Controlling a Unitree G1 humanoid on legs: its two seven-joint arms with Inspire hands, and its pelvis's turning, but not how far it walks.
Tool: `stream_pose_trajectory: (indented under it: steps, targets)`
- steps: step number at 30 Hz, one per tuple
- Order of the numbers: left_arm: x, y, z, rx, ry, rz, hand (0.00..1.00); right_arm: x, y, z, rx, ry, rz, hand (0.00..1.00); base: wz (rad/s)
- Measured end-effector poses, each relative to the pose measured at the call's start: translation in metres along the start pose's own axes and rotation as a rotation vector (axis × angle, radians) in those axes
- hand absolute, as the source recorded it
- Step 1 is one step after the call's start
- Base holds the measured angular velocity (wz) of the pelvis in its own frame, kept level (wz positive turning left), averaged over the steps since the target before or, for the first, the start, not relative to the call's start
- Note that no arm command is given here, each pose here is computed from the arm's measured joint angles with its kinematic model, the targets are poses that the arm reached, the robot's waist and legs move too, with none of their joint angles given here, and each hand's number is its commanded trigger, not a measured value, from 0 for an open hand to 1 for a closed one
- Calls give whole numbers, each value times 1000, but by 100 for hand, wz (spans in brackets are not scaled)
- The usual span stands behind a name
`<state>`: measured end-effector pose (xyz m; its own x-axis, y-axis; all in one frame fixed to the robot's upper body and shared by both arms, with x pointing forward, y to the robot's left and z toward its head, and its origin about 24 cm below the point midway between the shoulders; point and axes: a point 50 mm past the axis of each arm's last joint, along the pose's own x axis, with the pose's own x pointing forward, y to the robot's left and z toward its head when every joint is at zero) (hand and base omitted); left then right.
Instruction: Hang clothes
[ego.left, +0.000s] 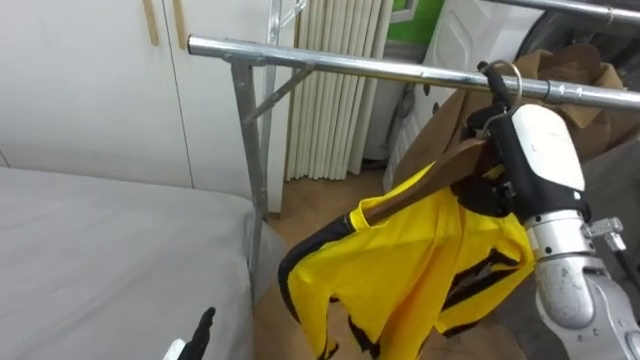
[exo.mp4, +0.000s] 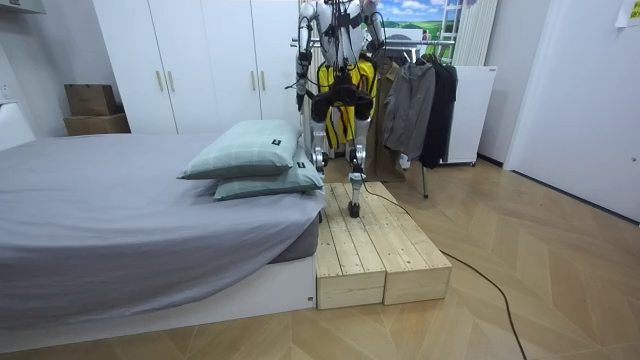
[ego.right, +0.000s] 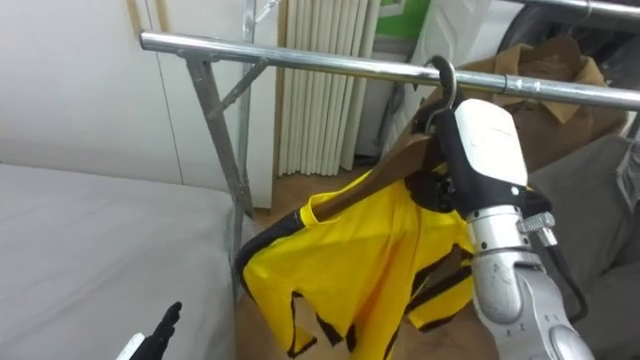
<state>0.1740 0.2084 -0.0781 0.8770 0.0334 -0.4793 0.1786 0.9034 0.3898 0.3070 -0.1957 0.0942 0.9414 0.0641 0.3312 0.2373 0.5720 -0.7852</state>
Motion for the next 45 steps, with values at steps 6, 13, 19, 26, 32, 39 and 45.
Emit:
stream_pose_trajectory:
  steps: [6, 13, 19, 26, 32, 39, 45]
  targets:
    - [0, -1, 0, 2, -1, -6, 0, -1, 3, -4, 64, 20, 13, 100, 3]
    - [1, -1, 6, 2, -23, -24, 0, 0, 2, -10, 96, 25, 9, 100, 23]
    - [2, -2, 14, 5, -60, -35, 0, 1, -1, -21, 124, 57, 24, 100, 16]
    - [2, -1, 25, 20, -110, -41, 0, 1, -4, -25, 167, 83, 9, 100, 12]
    - [3, -1, 27, 22, -115, -43, 0, 2, -4, -26, 197, 94, 4, 100, 2]
    - [5, -1, 29, 38, -123, -54, 0, 4, -5, -26, 212, 96, 5, 100, 0]
    - [9, 1, 34, 53, -136, -57, 0, 5, -4, -29, 209, 108, -1, 100, 8]
